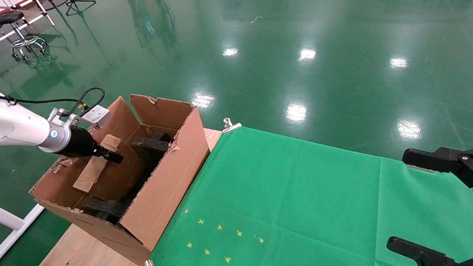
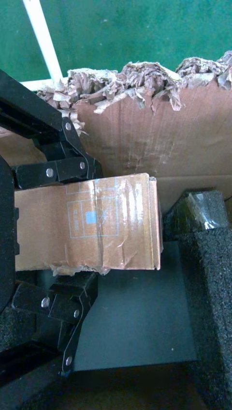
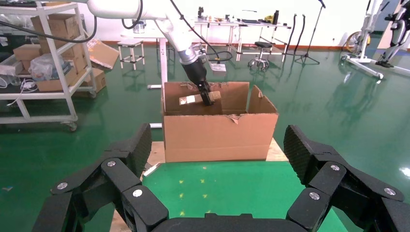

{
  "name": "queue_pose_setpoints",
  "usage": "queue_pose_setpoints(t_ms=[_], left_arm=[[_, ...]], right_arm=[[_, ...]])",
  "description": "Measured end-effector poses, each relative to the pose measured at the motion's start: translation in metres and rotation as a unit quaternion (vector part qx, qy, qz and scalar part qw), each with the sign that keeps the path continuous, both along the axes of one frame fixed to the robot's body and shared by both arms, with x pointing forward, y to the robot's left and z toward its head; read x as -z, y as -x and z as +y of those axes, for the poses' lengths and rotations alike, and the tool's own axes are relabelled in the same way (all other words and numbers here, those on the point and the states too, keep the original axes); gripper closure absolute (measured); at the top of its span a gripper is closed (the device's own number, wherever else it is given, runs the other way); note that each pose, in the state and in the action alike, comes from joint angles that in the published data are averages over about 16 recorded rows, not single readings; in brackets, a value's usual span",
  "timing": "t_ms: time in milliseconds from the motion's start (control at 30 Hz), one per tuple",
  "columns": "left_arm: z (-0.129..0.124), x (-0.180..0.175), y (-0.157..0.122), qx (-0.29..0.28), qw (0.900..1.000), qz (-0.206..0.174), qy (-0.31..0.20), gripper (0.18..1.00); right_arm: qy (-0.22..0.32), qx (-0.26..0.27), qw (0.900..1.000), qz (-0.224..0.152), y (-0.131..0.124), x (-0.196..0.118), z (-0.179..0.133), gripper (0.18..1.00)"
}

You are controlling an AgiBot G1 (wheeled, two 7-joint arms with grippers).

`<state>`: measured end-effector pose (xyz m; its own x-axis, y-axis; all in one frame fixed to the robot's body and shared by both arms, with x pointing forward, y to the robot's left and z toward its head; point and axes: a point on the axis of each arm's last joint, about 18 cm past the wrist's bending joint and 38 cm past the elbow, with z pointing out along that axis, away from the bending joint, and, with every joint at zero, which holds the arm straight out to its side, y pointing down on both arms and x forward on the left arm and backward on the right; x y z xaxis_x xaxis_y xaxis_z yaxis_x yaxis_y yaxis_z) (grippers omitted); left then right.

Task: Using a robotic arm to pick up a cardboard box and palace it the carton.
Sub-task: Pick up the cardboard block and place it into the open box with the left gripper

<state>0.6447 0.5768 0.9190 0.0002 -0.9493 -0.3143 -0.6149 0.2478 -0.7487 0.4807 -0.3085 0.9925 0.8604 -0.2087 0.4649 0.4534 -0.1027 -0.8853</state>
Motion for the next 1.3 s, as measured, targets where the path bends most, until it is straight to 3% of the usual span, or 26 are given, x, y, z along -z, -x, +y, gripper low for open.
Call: queue_pose_setpoints(t_ms=[333,633,1067,1300], left_arm=[[0.0,-0.003,0.0,0.001,1.0,0.0,0.0,0.709],[-0.002,-0.012,-0.001,0.008,0.9999,-0.01,-0.002,0.531],[-0.026,-0.084,-0.001,0.089,0.9914,-0.096,0.007,0.287],[-0.048,-0.119,0.003,0.138,0.9823,-0.126,-0.002,0.217]], right_arm=[[0.0,0.0,1.0,0.0,0.0,0.0,0.0,0.178],[0.0,0.0,1.0,0.0,0.0,0.0,0.0,0.178],[0.0,0.0,1.0,0.0,0.0,0.0,0.0,0.178],[0.0,0.0,1.0,0.0,0.0,0.0,0.0,0.178]])
